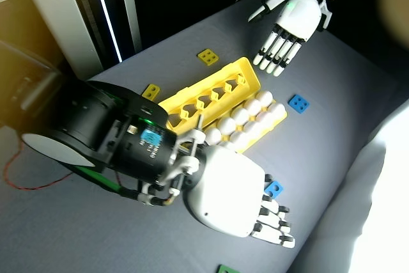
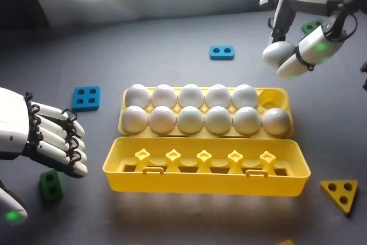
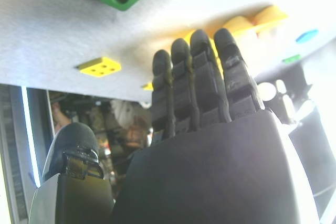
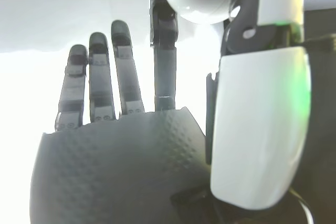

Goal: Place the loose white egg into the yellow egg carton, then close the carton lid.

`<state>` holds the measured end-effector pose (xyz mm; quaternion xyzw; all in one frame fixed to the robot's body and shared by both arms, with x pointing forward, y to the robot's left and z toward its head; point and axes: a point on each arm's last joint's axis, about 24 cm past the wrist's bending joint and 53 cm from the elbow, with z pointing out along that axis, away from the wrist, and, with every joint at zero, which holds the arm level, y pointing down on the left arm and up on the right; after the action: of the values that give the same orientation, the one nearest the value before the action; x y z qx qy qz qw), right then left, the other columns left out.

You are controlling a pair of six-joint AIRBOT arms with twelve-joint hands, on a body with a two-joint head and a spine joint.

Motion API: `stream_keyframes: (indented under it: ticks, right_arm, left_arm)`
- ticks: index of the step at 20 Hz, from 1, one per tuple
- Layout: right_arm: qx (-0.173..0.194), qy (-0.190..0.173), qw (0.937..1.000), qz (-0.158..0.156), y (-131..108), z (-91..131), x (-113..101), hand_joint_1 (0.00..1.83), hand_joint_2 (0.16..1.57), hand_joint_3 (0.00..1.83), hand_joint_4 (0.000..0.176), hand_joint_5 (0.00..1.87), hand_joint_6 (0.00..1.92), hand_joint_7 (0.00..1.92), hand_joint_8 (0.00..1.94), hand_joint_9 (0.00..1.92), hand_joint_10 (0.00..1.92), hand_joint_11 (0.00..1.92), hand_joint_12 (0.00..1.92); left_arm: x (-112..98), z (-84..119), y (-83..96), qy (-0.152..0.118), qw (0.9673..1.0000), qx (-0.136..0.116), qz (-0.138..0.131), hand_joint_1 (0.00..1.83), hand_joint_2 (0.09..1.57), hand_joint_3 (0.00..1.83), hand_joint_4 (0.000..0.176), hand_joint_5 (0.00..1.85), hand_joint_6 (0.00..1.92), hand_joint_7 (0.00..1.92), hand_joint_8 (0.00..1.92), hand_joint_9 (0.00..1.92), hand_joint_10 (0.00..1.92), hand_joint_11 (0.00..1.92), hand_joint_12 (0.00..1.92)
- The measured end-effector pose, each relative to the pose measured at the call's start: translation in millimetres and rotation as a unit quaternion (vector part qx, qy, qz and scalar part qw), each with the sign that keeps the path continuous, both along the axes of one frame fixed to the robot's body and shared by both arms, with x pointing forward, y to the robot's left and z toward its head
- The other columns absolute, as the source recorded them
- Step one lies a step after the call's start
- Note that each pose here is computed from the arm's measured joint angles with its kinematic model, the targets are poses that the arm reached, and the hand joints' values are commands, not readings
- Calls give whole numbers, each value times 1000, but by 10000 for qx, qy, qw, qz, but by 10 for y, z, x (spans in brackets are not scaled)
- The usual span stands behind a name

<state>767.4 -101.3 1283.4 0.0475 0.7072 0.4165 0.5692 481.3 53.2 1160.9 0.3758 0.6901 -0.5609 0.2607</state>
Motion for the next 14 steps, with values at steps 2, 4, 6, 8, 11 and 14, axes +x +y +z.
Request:
stream_keyframes:
  ticks: [2,4,6,8,11,14]
  right_arm:
    - [30,-6,10000,86,53,-44,-73,1106,983,0,176,1311,406,303,0,189,3,8,141]
    - [5,14,9999,118,69,-136,-105,1106,982,0,176,1311,406,320,3,221,9,0,200]
    - [60,129,9998,114,58,-230,-112,1106,982,0,176,1312,405,323,3,224,8,0,207]
    - [265,291,9992,82,12,-335,-118,1112,980,0,159,1322,388,339,4,235,7,0,229]
    - [376,339,9987,87,6,-383,-128,1111,977,0,166,1336,358,337,0,242,3,0,259]
    - [490,229,9985,109,21,-315,-132,1116,977,0,151,1340,348,334,0,244,0,0,341]
  left_arm:
    - [0,-2,1,-3,10000,5,-1,0,1176,3,0,331,3,333,5,262,4,0,418]
    - [0,-2,1,-3,10000,5,-1,0,1171,0,0,312,3,318,4,254,5,0,399]
    - [0,-2,1,-3,10000,5,-1,0,1172,1,0,313,3,311,0,246,1,0,407]
    - [0,-2,1,-3,10000,5,-1,0,1180,2,0,300,0,288,0,218,0,0,352]
    - [0,-2,0,-2,10000,4,0,0,1179,1,0,304,3,302,4,239,6,0,398]
    - [-3,-3,-2,-2,10000,5,-3,0,1175,0,0,323,3,312,1,239,0,0,355]
